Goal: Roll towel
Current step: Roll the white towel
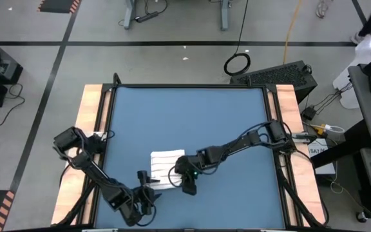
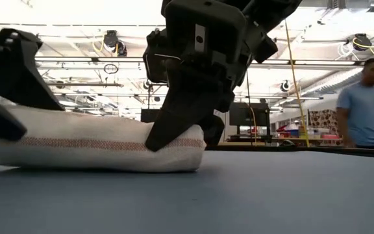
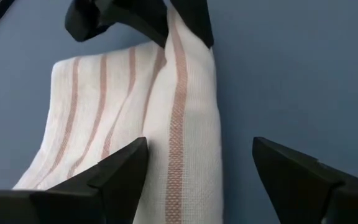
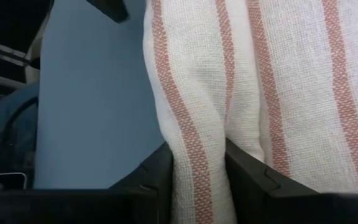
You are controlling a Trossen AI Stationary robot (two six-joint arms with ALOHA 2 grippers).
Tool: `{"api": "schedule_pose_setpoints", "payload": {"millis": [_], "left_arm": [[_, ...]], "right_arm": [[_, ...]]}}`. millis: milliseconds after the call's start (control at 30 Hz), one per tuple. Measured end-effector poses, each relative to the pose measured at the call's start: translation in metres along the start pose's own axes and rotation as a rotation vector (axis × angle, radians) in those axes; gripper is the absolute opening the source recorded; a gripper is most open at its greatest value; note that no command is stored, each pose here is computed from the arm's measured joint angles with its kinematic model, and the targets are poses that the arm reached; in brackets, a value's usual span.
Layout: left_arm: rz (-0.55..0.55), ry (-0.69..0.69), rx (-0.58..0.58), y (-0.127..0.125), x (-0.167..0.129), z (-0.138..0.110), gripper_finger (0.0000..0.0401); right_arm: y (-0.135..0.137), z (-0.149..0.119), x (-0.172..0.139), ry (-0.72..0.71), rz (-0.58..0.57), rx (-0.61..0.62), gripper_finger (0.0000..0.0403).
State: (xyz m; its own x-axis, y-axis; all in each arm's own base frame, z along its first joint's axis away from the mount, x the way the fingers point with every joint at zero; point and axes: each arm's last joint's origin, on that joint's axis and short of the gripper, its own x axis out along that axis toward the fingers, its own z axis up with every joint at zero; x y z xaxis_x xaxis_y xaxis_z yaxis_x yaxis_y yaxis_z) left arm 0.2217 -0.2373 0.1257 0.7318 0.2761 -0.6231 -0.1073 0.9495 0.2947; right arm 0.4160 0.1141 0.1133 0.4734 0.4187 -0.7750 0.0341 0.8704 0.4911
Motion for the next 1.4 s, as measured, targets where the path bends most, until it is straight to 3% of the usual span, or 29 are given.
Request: {"api": "schedule_pose_setpoints", "payload": {"millis": [200, 433, 667, 1033, 1200, 1400], "left_arm": [[0.011, 0.013, 0.032, -0.002, 0.005, -0.005, 0.0273], [0.004, 0.032, -0.057, 0.000, 0.008, -0.005, 0.0190], [-0.017, 0.119, -0.163, 0.010, 0.018, -0.009, 0.0131], [-0.094, 0.202, -0.228, 0.023, 0.022, 0.004, 0.0121], [-0.144, 0.257, -0.275, 0.033, 0.026, 0.011, 0.0121], [-0.187, 0.326, -0.295, 0.045, 0.039, 0.017, 0.0120]], "right_arm": [[-0.002, 0.001, -0.001, 0.008, 0.016, 0.013, 0.0107], [-0.002, 0.001, -0.001, 0.010, 0.031, 0.019, 0.0107], [0.015, -0.002, -0.007, -0.040, -0.040, -0.123, 0.0135], [0.074, -0.029, -0.024, -0.159, -0.321, -0.431, 0.0243], [0.098, -0.046, -0.021, -0.206, -0.429, -0.582, 0.0255], [0.115, -0.060, -0.019, -0.267, -0.546, -0.673, 0.0244]]}}
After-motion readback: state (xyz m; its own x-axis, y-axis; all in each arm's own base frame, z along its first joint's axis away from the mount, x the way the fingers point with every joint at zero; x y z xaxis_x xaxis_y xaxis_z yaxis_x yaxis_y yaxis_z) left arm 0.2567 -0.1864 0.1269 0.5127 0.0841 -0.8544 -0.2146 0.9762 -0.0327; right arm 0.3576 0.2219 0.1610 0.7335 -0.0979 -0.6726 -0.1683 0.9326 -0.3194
